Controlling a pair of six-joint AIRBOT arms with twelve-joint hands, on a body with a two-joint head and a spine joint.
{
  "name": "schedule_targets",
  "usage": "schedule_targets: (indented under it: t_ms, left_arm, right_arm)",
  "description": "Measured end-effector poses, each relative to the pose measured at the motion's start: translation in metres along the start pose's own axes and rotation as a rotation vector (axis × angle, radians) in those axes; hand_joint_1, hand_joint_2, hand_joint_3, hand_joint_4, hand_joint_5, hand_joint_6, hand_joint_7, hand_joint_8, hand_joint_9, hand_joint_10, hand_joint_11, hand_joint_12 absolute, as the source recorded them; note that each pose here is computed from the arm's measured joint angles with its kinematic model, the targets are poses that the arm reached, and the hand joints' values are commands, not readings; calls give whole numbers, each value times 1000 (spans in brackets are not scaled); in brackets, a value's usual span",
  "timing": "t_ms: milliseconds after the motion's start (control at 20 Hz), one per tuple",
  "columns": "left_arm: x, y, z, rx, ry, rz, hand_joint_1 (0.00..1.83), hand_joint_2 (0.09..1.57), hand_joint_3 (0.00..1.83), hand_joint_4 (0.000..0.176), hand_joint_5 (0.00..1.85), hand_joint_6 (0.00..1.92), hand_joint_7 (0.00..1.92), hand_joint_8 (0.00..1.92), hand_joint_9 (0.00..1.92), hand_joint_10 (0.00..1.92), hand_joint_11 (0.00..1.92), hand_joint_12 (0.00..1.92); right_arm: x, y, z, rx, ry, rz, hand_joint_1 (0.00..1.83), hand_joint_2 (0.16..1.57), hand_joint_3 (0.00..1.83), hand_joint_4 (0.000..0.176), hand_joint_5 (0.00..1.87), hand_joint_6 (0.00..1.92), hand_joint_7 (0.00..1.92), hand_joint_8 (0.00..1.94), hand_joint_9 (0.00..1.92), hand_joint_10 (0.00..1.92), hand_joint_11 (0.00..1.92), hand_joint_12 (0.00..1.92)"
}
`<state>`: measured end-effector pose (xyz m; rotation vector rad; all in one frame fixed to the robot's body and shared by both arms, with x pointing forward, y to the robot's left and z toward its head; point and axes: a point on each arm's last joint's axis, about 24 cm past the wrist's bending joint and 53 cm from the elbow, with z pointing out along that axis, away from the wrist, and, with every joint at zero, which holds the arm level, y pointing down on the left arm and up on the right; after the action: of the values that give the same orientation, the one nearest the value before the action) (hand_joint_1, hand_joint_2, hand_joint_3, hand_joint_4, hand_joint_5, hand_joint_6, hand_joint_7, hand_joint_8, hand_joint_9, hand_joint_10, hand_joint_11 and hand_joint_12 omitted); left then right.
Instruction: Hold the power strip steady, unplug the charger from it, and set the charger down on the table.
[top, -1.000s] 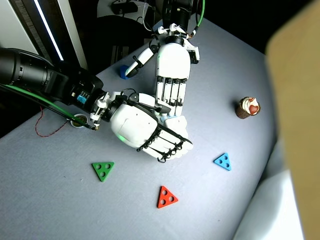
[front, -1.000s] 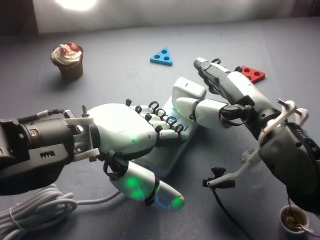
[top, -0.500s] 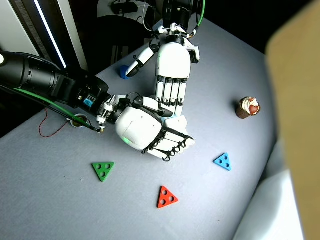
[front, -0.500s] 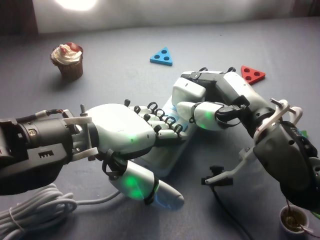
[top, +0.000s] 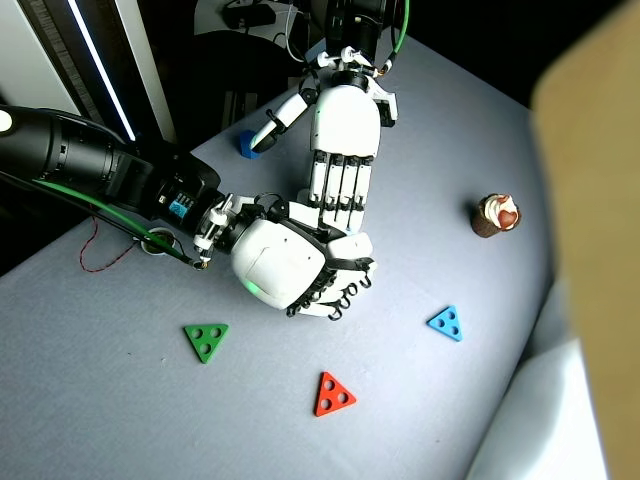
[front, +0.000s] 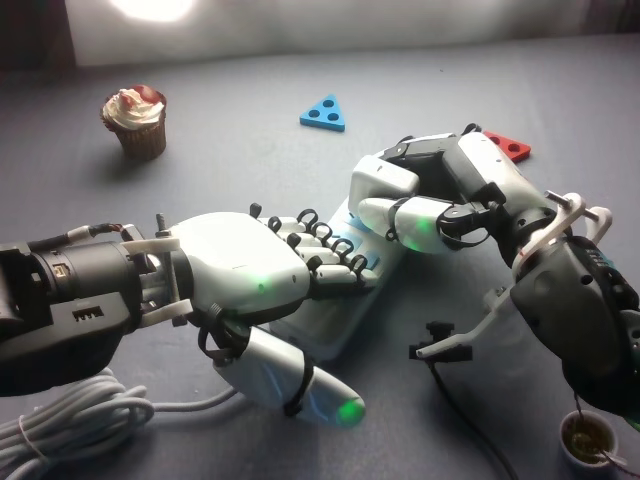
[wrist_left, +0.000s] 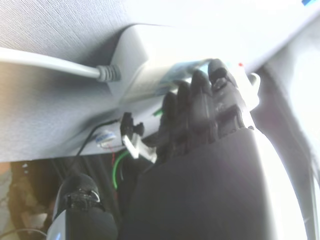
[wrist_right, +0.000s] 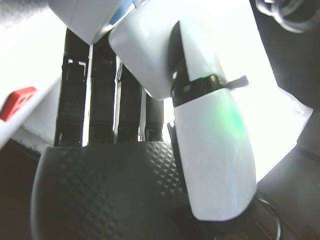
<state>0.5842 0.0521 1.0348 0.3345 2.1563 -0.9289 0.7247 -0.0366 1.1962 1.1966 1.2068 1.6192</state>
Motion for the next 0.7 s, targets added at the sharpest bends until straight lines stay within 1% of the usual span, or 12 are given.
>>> schedule_targets:
  t_ms: [50,100,150,200,250,350,400,450,550,600,650,700]
  left_arm:
    - [0,0,0,0,0,0,0,936,0,0,200,3,189,1,171,1,103,141]
    - [0,1,-1,-2,0,1,0,939,1,0,199,2,190,1,174,3,105,141]
    - [0,1,-1,-2,0,0,0,936,0,0,200,3,193,2,174,2,101,139]
    - [0,1,-1,-2,0,0,0,937,0,0,197,1,194,2,179,4,102,139]
    - [0,1,-1,-2,-1,-1,0,937,0,0,197,1,194,2,179,4,102,139]
    - [1,2,-1,-2,1,-4,0,935,0,0,213,7,203,5,181,4,105,139]
    - [1,1,-1,-2,0,-6,0,935,0,0,209,4,202,4,181,4,101,137]
    - [0,2,-1,-2,-1,-7,0,931,0,0,193,0,186,0,162,0,77,126]
    - [0,2,-1,-2,-2,-7,0,938,2,0,189,0,189,2,169,4,91,131]
    - [0,1,-1,-1,-2,-7,0,936,0,0,188,0,188,1,170,4,92,131]
    - [0,2,-1,-1,-2,-7,0,937,1,0,186,0,187,1,170,4,96,132]
    - [1,2,-1,-1,-1,-10,0,931,0,0,181,0,179,0,161,0,93,129]
  right_arm:
    - [0,1,0,-2,-1,-1,1239,1070,0,35,1047,880,1134,721,1168,18,776,898]
    - [-1,3,1,-6,-4,-5,1355,1039,5,0,1118,746,1209,534,1067,777,773,941]
    - [-2,3,2,-10,-7,-6,1382,1048,0,0,1098,781,1178,575,1011,969,758,978]
    - [-2,6,3,-15,-9,-6,1388,1056,0,0,1060,835,1179,576,984,1045,751,982]
    - [-3,7,3,-18,-10,-11,1388,1056,0,0,1060,835,1179,576,984,1045,751,982]
    - [-2,10,4,-25,-12,-11,1386,1061,0,0,1058,840,1167,603,956,1084,713,1042]
    - [-2,12,5,-29,-13,-12,1387,1057,0,0,1063,823,1189,568,966,1072,717,1036]
    - [-2,14,5,-39,-19,-12,1387,1055,0,0,1075,815,1184,568,974,1055,725,1031]
    - [-1,16,5,-45,-18,-12,1387,1055,0,0,1067,831,1190,556,975,1052,729,1029]
    - [0,18,6,-52,-15,-16,1276,1047,2,0,1096,806,1187,601,1013,514,724,1006]
    - [0,19,6,-55,-15,-18,1366,1051,1,0,1079,816,1192,550,994,930,741,991]
    - [0,20,6,-58,-16,-18,1383,1055,0,0,1057,843,1188,552,987,1026,756,972]
